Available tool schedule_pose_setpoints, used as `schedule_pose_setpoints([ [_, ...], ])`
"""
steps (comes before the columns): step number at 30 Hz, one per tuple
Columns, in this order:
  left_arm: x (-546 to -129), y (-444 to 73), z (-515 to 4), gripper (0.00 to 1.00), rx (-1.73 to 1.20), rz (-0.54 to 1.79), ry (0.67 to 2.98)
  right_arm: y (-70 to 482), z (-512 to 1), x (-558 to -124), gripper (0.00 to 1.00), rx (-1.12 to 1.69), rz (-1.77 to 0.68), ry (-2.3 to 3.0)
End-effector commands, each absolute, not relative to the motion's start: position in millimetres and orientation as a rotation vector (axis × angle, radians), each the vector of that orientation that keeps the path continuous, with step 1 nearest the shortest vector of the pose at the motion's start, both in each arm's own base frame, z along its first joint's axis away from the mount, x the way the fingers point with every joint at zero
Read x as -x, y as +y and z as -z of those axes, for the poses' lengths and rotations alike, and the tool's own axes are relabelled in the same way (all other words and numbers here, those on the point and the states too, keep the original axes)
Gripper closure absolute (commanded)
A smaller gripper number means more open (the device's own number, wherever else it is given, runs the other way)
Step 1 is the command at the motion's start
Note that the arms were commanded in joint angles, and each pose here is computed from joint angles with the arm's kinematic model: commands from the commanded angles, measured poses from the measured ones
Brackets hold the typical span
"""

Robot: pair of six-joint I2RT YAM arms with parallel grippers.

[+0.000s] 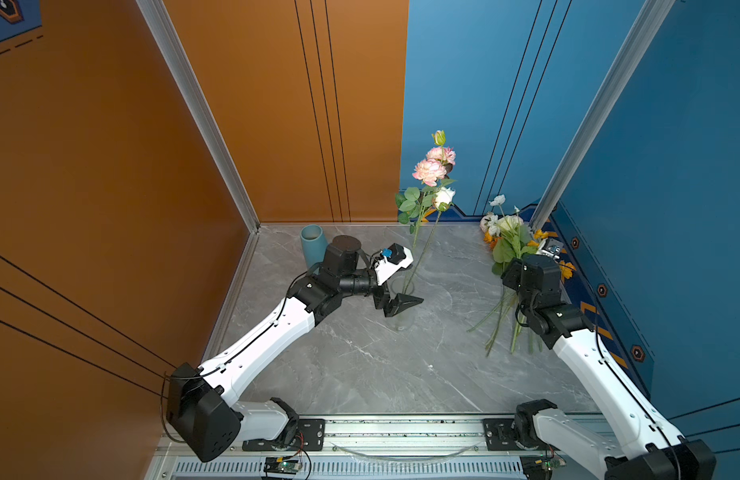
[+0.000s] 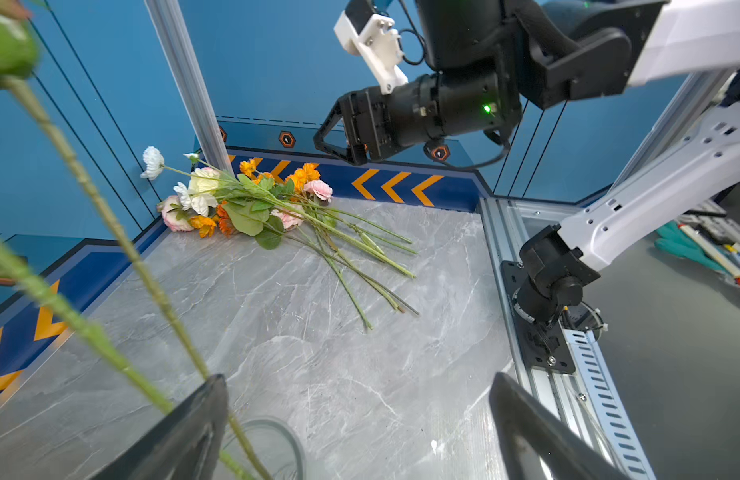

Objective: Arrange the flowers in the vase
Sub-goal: 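Open the right gripper and move it back to the flower bunch, then grasp a white poppy stem in the bunch with the right gripper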

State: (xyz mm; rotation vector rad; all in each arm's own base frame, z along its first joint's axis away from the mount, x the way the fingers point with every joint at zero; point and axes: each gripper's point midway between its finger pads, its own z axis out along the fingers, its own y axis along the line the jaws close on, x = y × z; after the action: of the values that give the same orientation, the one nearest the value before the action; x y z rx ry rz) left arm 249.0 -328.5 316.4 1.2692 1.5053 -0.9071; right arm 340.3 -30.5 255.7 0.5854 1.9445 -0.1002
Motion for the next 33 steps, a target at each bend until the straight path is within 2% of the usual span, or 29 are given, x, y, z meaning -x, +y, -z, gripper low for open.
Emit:
schedule_pose_setpoints([
  [1,-250,-335,-303,0.02,-1.291,0.722,1.506,-40,-207,-338,0.43,-0.626,0.057,2.155],
  [2,-245,-340,-299,0.02,-1.310,0.727,1.506,-46,-200,-344,0.49,-0.636,0.071,2.183],
  [9,-223,-363,-276,0.02,-1.423,0.756,1.511,-68,-154,-393,0.65,-0.629,0.125,2.336],
  [17,-218,-365,-279,0.02,-1.433,0.760,1.495,-87,-118,-430,0.67,-0.622,0.232,2.422],
  [25,-215,-364,-270,0.02,-1.456,0.771,1.525,-99,-87,-443,0.68,-0.617,0.278,2.511],
  [29,-215,-363,-269,0.02,-1.461,0.763,1.529,-107,-72,-446,0.74,-0.630,0.307,2.537],
  [33,-214,-364,-268,0.02,-1.467,0.764,1.528,-113,-62,-445,0.74,-0.644,0.327,2.559],
])
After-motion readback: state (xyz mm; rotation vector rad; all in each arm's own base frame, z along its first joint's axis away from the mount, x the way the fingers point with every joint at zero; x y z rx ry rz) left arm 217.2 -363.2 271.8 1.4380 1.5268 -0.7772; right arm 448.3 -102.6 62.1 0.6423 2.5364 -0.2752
